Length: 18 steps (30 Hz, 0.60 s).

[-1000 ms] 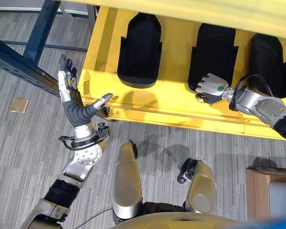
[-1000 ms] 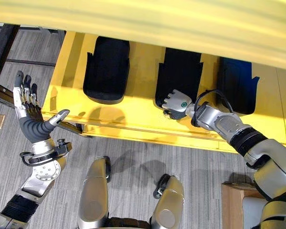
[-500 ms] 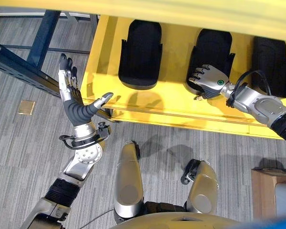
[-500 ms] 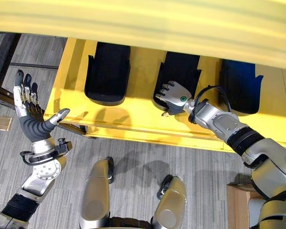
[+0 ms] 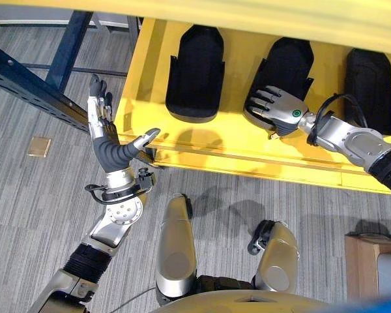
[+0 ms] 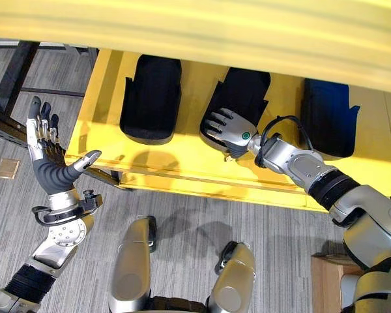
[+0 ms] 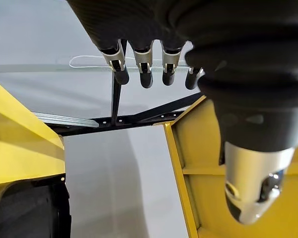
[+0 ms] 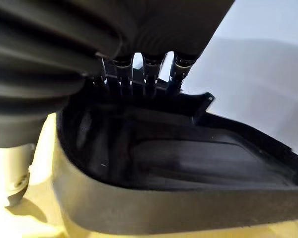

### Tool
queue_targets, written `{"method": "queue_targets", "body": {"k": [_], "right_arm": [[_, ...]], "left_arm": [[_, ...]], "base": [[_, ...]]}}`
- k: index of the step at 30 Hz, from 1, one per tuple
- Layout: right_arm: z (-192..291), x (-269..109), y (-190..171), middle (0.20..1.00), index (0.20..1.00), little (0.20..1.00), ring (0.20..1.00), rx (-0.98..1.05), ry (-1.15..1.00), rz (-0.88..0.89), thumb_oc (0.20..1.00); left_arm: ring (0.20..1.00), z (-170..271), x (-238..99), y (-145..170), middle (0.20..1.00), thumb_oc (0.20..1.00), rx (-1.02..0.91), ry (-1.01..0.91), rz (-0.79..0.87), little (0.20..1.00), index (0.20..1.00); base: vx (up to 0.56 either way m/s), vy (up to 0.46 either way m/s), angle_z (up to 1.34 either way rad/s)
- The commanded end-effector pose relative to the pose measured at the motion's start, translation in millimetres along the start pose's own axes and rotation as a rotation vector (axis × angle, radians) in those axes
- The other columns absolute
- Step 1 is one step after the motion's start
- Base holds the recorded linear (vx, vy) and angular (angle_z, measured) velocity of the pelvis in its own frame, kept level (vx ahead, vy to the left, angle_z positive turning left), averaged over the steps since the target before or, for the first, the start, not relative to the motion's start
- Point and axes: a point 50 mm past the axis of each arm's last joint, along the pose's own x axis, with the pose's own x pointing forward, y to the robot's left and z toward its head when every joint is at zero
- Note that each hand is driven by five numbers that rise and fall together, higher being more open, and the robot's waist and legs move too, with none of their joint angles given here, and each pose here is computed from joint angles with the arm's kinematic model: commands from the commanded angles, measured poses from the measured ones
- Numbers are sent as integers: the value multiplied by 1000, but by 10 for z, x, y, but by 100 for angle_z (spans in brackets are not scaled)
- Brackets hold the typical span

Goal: Move parts from the plastic box to the shelf.

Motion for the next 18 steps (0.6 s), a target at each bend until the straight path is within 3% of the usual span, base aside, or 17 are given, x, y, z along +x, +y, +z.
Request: {"method": "queue_targets", "body": {"k": [1,6,7,18], "right_arm": [[-149,17,108,1000,1000,1000,1000,107,181,94,1000],[-104,19,253,1000,1000,1000,1000,391,333,194,1000],[-50,46,251,200,200,200,200,416,327,177,200],[128,181,153,200,200,200,200,224,195,103,200]], "left_arm": [[1000,168,23,-87,1000,1000,-73,-87,4,1000,1000],[1000,210,54,-110,1000,1000,-77,-89,26,1000,1000],[1000,223,70,-120,1000,1000,-80,-88,30,1000,1000],[1000,236,125,-157,1000,1000,-87,-86,30,1000,1000]], "base": [[0,0,0],[-18,37,-1],[-22,54,-4],[-1,7,-1]]}}
